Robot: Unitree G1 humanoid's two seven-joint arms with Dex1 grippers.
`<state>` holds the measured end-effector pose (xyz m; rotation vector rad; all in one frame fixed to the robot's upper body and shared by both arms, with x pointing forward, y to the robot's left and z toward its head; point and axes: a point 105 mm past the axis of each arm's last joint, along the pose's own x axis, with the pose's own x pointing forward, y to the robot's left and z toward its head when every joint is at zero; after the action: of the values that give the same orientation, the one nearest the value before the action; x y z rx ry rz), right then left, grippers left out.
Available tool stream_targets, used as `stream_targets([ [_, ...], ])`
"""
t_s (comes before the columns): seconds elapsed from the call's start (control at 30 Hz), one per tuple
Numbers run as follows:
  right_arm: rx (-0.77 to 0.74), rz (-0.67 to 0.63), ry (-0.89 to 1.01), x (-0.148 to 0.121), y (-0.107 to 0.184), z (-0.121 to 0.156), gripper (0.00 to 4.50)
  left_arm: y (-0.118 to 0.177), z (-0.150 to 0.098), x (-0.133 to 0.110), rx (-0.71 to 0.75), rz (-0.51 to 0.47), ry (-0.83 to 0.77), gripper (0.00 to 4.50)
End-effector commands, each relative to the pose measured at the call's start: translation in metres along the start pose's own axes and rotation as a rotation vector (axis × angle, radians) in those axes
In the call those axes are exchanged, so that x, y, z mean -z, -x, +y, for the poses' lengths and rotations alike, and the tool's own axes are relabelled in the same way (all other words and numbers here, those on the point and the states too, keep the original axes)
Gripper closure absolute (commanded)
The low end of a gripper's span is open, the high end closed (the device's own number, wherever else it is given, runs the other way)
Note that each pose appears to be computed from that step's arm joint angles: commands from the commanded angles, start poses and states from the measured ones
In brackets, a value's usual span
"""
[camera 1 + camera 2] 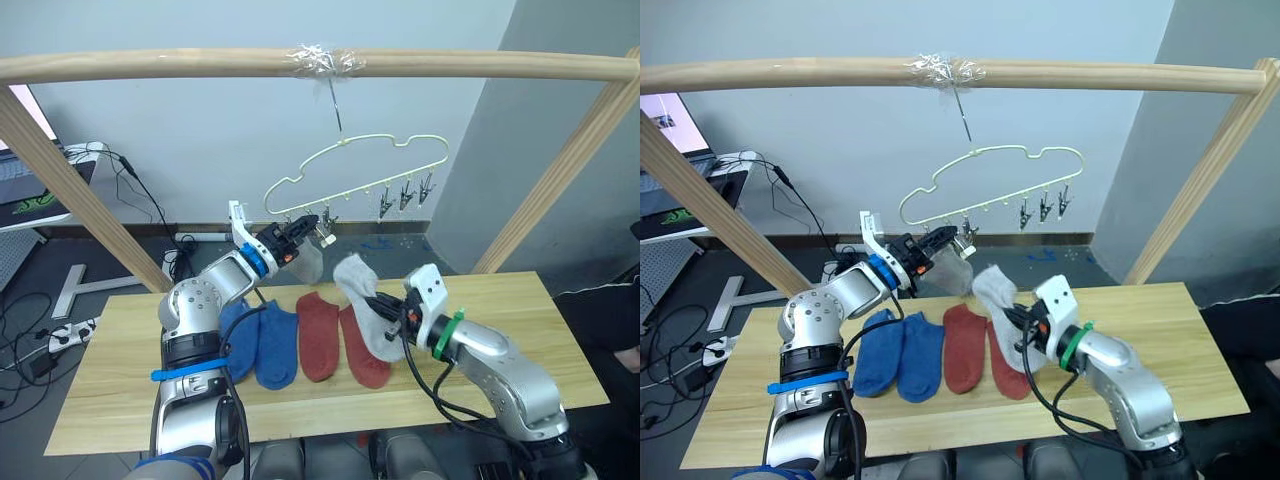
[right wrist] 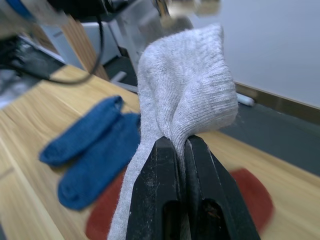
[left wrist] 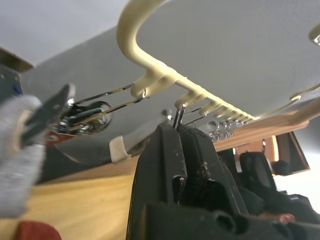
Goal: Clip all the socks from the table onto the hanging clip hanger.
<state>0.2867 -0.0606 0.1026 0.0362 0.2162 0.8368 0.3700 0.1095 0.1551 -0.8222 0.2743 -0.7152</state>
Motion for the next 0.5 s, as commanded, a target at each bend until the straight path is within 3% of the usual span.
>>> stream_targets([
  [0.03, -0.031, -0.052, -0.007, -0.0184, 0.0007, 0.0045, 4.47, 0.0019, -0.0050, 0.0030, 0.007, 0.022, -0.005, 4.50],
  [0.5, -0.046, -0.059, -0.027, -0.0240, -0.0080, 0.0035, 4.47, 0.0014, -0.0102, 0.0097, 0.032, 0.042, -0.013, 4.50],
])
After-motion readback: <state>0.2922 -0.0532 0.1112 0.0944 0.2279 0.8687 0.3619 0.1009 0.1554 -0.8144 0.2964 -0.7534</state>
